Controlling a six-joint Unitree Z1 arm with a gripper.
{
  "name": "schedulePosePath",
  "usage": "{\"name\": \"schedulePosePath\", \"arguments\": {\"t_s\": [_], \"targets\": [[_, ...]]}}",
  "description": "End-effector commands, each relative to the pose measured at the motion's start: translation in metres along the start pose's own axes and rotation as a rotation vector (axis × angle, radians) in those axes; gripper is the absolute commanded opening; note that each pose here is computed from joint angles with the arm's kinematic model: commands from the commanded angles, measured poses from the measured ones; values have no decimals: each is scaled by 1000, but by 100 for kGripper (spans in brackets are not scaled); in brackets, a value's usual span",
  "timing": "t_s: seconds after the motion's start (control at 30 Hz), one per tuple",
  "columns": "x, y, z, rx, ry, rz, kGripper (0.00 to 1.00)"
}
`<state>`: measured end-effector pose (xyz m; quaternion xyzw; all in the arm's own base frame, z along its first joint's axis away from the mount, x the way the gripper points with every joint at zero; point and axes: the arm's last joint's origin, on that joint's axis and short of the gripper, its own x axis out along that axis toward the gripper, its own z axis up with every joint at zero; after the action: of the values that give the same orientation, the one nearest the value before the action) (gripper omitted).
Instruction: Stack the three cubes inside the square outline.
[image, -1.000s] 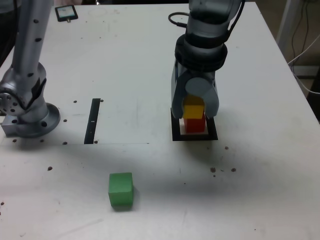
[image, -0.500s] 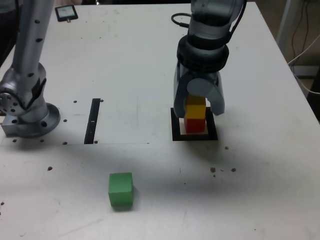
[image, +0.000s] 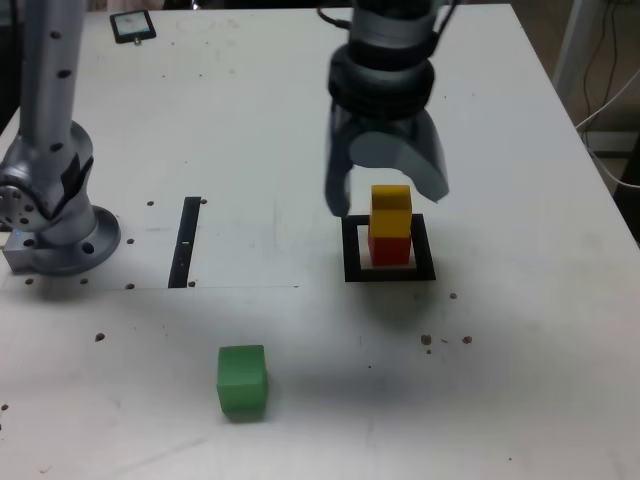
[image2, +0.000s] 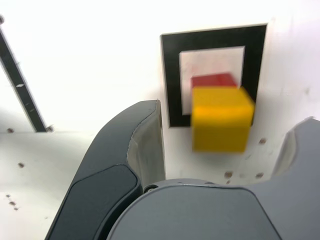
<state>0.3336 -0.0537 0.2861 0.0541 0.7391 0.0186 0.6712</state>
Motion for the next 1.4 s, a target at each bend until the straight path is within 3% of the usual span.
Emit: {"name": "schedulePosePath", "arguments": {"t_s": [0.0, 0.2, 0.4, 0.6, 0.77, 0.9, 1.1, 1.37], "targets": [[-10, -9, -13, 17, -23, 3, 99], [-28, -45, -60, 94, -64, 8, 99], [-14, -88, -106, 115, 1, -24, 99], [1, -129, -140, 3, 21, 5, 99], [12, -148, -144, -24, 22, 23, 99], [18, -152, -141, -20, 27, 5, 100], [33, -164, -129, -7, 2, -35, 99], [50, -172, -123, 10, 23, -55, 94]]}}
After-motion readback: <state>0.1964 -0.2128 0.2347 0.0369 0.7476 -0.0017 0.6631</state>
